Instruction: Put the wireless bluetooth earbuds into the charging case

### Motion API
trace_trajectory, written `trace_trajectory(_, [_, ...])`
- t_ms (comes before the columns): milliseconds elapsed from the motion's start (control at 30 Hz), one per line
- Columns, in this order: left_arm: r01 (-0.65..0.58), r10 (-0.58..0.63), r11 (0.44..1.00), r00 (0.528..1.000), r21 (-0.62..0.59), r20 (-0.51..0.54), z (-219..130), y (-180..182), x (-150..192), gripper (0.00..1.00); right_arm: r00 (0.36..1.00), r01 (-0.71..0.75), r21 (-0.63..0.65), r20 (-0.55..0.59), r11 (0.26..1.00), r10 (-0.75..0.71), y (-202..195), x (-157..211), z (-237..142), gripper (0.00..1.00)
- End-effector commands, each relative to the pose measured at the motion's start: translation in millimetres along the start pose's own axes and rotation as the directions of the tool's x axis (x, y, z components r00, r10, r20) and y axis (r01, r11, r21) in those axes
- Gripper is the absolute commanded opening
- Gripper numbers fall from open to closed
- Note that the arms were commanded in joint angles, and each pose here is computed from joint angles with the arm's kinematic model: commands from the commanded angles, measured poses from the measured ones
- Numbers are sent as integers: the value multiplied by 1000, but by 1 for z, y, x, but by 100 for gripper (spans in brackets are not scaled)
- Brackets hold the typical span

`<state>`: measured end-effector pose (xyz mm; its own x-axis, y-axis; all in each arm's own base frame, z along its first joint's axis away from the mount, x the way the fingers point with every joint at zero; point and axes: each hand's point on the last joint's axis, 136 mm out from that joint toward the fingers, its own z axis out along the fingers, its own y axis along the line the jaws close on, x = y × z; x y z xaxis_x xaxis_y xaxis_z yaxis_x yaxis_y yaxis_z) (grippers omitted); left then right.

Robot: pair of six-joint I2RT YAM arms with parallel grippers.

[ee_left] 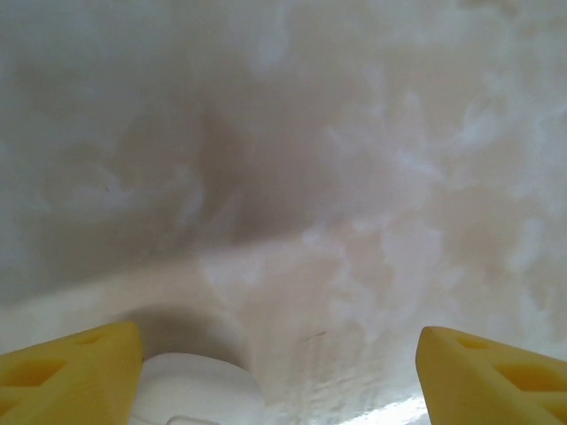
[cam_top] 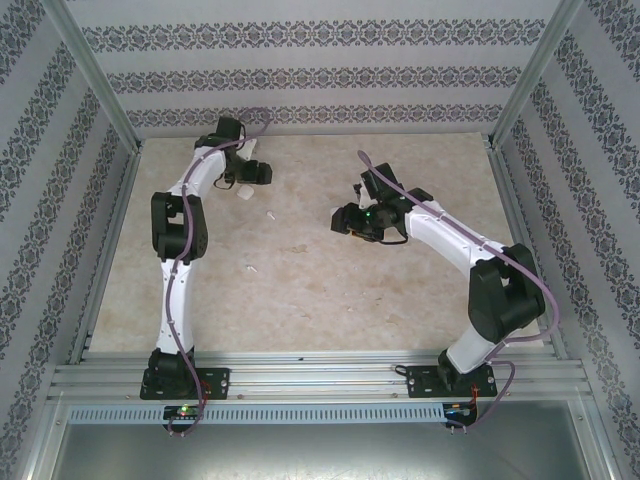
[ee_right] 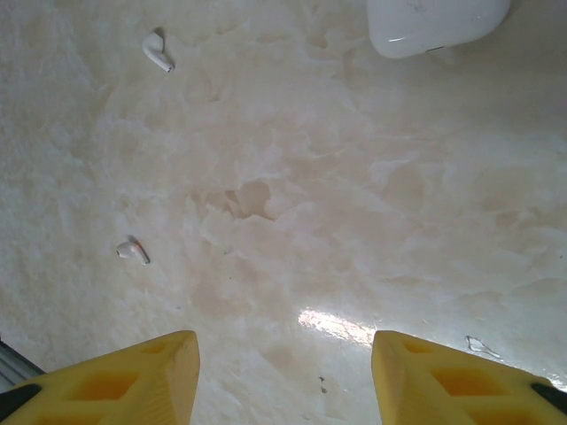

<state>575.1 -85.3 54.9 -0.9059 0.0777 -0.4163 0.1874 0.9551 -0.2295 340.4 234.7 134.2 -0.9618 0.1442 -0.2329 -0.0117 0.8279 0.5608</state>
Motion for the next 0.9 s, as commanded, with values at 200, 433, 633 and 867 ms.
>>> trace_trajectory(200, [-115,112,993,983,-16,-145,1,7,31,84,1000,-1,11,6,1000,1,3,-6,3,54])
trace_trajectory(433, [-92,84,995,978,-31,-193,2,10,45,83,1000,-1,3,12,1000,1,6,-6,1,54])
trace_trajectory(633, [-104,95,994,972,-34,-213,-4,9,55,71,1000,1,5,14,1000,-1,7,-3,-1,54])
trace_trajectory(867, [-96,89,995,969,-21,-230,-6,7,68,64,1000,-4,1,20,1000,4,8,-1,-5,54])
